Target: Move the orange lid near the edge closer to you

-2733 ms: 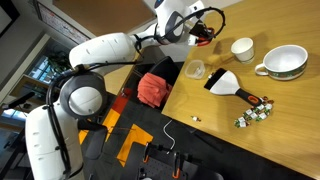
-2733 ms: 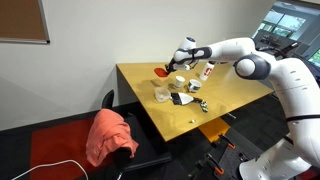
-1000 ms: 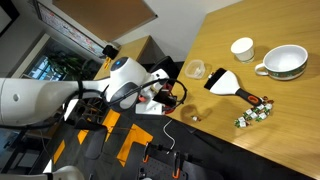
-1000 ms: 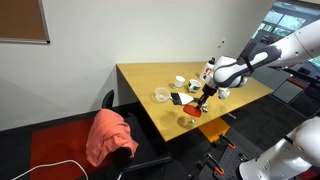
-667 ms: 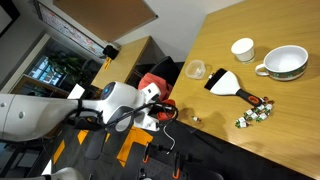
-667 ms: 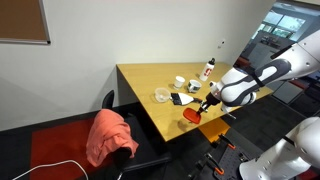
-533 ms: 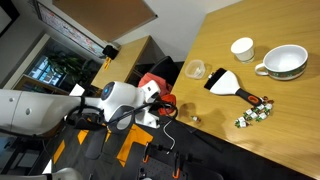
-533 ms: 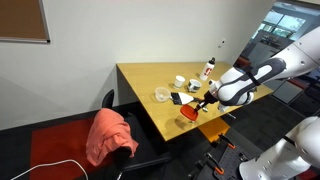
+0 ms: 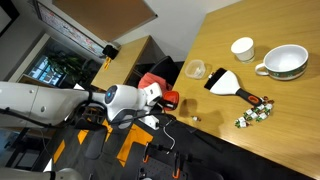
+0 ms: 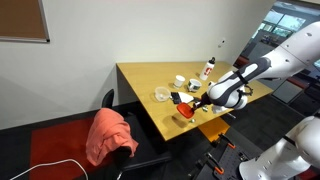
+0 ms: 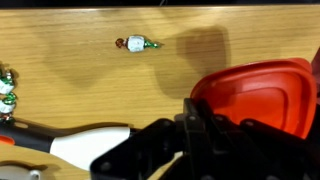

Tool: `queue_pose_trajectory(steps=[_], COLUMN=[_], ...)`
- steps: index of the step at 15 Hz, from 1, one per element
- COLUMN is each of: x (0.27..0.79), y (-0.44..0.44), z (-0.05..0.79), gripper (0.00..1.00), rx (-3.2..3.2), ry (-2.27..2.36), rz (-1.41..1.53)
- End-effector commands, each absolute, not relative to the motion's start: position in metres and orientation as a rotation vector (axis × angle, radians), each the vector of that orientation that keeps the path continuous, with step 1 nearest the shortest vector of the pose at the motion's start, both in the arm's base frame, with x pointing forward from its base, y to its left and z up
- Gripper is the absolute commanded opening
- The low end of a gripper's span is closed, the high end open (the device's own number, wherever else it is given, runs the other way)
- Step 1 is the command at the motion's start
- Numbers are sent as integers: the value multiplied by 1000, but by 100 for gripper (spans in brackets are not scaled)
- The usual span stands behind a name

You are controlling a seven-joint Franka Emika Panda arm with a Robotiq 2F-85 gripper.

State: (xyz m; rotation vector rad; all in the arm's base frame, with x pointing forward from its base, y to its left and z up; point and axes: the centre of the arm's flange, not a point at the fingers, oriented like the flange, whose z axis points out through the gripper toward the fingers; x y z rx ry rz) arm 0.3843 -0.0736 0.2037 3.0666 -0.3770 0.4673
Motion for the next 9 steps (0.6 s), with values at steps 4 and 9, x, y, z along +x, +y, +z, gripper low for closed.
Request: queue_pose_trajectory(steps=[4, 9], x=[390, 418], y=[-71, -70], z=[164, 135], gripper=[2, 2], rx=[3002, 3005], ry=[-463, -506], rz=[496, 459])
